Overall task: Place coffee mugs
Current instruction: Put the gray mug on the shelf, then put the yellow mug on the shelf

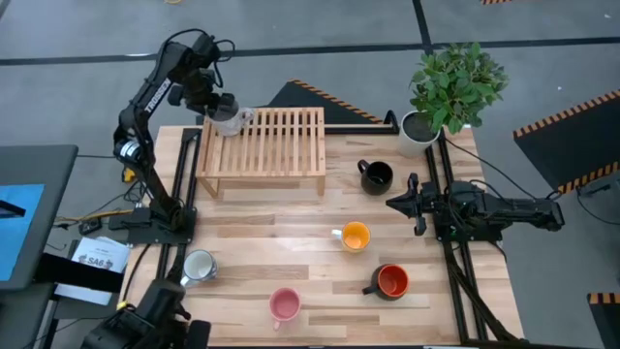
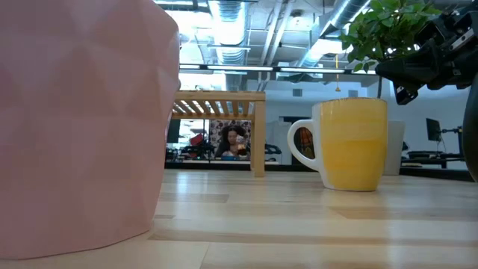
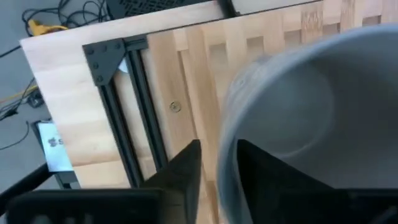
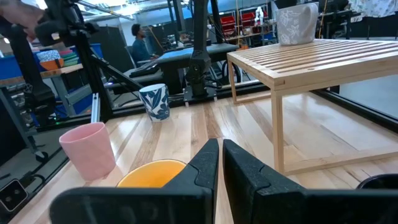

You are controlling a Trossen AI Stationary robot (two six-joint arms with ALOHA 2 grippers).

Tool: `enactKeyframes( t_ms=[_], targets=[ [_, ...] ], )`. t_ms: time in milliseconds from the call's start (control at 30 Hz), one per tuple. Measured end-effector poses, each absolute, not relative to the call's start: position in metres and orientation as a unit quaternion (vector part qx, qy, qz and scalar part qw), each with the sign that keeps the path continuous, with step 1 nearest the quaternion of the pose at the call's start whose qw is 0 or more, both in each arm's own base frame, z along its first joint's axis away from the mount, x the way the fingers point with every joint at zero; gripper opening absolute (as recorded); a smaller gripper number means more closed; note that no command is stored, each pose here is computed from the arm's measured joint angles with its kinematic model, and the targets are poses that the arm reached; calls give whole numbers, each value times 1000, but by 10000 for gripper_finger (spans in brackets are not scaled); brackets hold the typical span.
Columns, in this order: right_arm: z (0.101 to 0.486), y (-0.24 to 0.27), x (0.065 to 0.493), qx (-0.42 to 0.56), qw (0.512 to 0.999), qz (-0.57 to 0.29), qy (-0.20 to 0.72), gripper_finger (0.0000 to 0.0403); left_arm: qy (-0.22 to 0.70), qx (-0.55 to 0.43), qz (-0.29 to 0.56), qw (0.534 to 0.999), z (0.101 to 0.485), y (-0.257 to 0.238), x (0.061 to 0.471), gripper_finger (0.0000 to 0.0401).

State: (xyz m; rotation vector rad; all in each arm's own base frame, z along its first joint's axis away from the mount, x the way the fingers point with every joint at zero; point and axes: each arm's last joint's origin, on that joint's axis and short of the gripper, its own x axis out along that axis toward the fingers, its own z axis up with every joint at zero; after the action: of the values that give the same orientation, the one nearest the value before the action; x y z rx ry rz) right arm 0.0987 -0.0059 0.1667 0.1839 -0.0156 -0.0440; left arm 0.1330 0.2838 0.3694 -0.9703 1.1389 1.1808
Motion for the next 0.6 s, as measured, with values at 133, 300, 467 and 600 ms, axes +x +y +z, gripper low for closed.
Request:
enactKeyframes(
  t_ms=[133, 300, 467, 600],
  targets=[
    [167, -6, 99, 92, 996, -22, -8, 51, 480, -409, 508, 588, 376, 282, 131, 133],
    [167, -6, 99, 92, 996, -22, -8, 51, 440, -392, 518, 619, 402, 275, 125, 167],
    [167, -6, 99, 92, 996, -22, -8, 51, 352, -370, 503, 697, 442, 270, 119, 177],
    [167, -6, 99, 92, 996, -22, -8, 51, 272, -331, 472, 771, 477, 251, 118, 178]
  ],
)
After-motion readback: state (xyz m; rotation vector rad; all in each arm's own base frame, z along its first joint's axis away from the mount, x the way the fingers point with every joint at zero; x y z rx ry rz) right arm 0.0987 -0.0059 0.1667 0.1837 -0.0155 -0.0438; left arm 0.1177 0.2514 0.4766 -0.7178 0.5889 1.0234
